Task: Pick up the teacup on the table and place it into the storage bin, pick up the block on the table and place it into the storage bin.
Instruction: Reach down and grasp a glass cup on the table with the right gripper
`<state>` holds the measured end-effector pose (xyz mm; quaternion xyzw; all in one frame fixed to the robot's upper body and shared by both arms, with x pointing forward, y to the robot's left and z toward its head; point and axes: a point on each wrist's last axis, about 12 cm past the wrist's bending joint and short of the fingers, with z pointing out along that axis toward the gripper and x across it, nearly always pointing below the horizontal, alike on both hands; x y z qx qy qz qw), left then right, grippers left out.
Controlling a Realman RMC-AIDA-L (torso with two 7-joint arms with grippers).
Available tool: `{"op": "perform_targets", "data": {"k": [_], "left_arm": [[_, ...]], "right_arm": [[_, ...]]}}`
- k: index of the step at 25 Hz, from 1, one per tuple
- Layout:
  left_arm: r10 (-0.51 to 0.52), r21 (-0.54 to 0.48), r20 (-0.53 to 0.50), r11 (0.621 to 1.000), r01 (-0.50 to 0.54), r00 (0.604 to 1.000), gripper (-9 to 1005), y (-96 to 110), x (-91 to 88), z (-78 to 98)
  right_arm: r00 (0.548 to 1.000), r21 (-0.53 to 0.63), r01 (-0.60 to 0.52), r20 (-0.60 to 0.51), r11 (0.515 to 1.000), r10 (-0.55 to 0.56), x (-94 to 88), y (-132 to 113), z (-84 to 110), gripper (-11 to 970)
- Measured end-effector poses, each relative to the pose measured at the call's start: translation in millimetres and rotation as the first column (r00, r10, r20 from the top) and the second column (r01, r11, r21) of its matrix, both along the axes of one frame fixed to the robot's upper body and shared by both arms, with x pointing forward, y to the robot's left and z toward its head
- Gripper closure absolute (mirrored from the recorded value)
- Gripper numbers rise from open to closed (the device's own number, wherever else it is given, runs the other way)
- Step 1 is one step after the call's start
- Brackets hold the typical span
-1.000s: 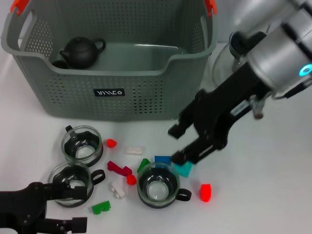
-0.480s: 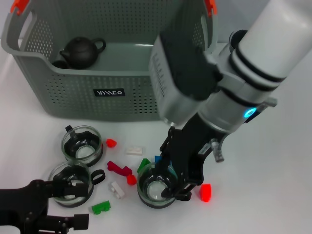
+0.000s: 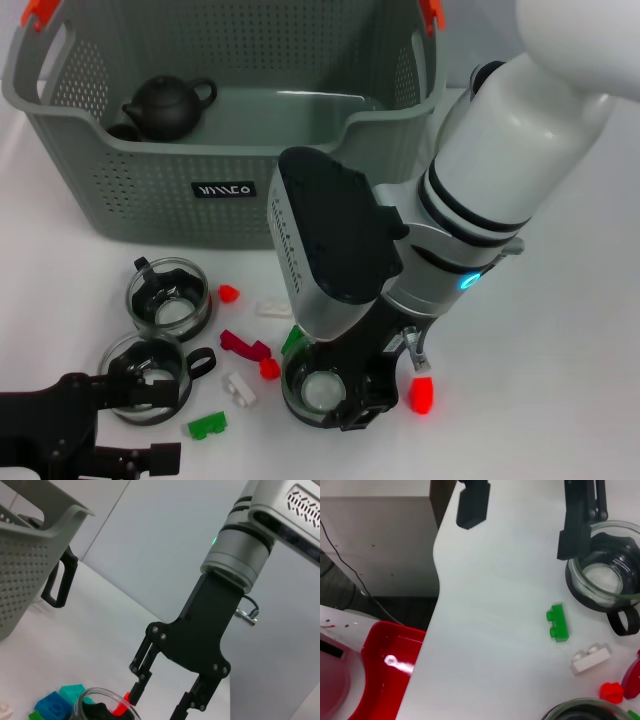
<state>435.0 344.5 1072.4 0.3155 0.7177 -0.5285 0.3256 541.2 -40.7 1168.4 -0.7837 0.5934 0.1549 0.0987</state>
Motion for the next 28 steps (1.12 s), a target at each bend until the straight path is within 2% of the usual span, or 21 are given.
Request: {"op": "perform_targets", "data": {"k": [8,28], "left_arm": [[0.004,0.005,0.001,1.000,-0.004,1.000,121,-0.1,0.4,-0.8],[0.007,0.003,0.005,1.000,-0.007,1.000,122,-0.8,1.7,-0.5]], "right_arm": [[0.999,-0.014,-0.022,0.033,1.000,0.023,-3.9,5.1,-15.6,358],[0.998,-0.053,-0.033,0.047,0.998,0.035,-4.9,4.8,-28.8,359]]}}
